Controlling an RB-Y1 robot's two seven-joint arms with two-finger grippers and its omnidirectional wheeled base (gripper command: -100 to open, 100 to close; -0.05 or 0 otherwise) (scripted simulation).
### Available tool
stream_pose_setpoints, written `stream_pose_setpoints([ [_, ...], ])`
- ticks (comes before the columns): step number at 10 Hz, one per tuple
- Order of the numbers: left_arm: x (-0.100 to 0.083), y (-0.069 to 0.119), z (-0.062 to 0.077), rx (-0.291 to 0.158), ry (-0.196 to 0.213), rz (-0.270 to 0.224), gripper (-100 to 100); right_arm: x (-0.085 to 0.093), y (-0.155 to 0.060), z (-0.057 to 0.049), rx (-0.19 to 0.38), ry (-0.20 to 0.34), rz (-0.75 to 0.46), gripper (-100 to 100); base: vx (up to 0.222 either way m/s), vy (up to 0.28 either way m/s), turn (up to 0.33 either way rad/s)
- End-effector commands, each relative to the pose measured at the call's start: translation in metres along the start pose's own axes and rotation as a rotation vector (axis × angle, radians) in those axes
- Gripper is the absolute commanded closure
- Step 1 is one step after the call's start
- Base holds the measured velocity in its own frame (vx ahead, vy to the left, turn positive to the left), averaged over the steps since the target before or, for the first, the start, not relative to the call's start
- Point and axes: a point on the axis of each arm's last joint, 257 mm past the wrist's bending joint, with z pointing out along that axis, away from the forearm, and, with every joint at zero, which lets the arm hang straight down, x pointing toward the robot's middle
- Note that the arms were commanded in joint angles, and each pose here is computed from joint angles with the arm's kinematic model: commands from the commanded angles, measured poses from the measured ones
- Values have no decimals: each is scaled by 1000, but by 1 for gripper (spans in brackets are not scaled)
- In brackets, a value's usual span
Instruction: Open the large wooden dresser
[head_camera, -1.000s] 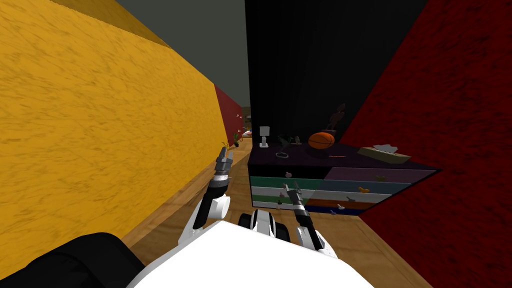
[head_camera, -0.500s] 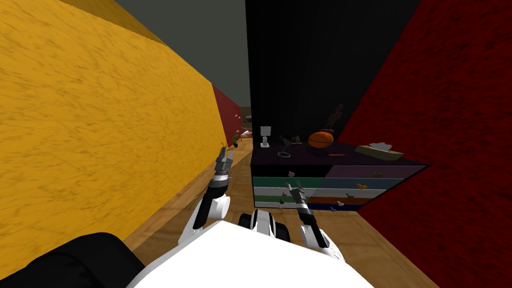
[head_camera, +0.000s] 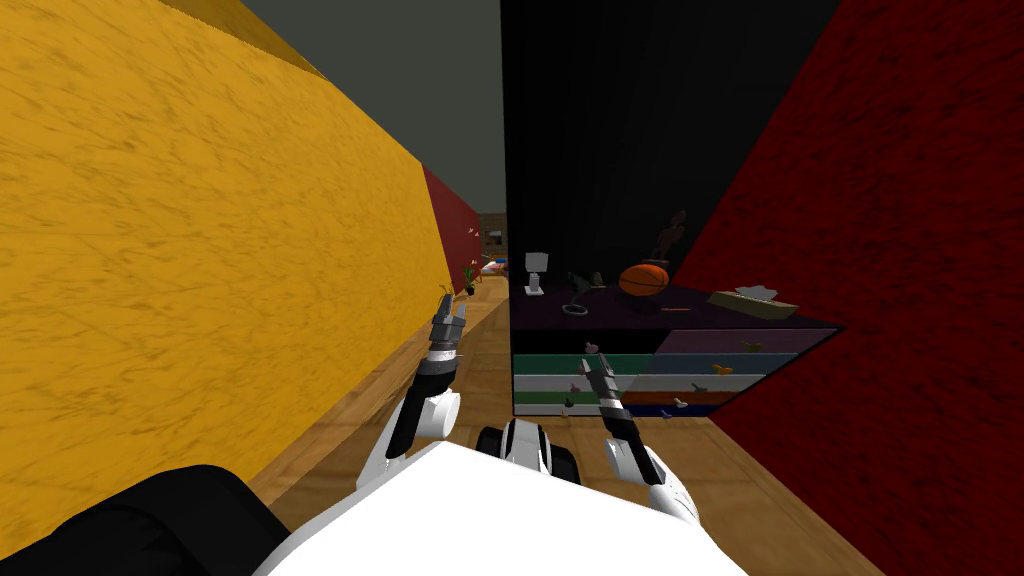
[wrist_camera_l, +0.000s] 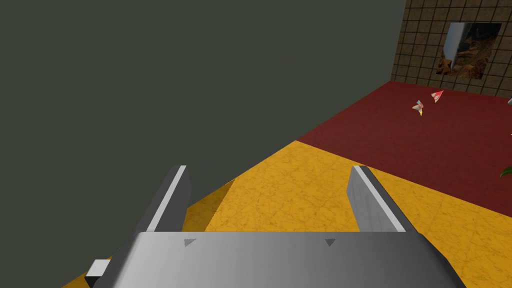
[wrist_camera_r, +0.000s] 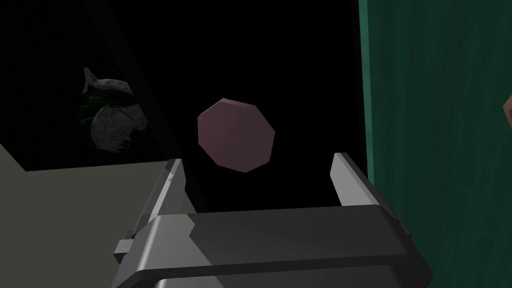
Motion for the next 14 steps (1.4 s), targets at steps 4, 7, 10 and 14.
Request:
stream_pose_setpoints([
  [4,0,0,0,0,0,0,0,2,-11,5,28,-10,-162,-100,-1,5,-4],
  [7,0,0,0,0,0,0,0,1,-12,5,29,-11,-178,-100,0,5,-2],
  [10,0,0,0,0,0,0,0,9,-21,21,30,-13,-184,-100,21,32,-8],
  [14,0,0,0,0,0,0,0,9,-22,18,26,-23,-178,100,-75,4,-11],
])
